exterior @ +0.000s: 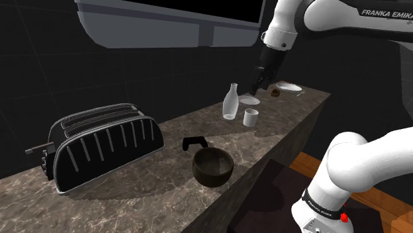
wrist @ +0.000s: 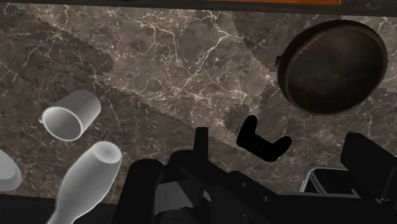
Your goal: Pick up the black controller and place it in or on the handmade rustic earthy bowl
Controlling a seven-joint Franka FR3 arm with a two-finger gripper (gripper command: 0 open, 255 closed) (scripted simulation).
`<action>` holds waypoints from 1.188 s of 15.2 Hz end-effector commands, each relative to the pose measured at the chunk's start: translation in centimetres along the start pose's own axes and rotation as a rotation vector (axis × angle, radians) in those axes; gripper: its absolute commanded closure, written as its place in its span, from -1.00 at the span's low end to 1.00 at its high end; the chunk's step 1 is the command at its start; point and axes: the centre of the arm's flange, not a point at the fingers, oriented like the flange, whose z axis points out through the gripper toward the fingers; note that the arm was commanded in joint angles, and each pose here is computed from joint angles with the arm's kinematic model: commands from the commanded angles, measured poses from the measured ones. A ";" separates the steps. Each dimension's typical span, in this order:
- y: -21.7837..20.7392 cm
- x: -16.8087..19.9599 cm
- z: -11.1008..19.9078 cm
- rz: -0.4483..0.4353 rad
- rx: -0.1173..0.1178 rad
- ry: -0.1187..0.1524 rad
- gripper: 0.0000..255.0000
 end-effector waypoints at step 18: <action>-1.5 8.0 20.4 -0.193 0.037 0.075 -1.00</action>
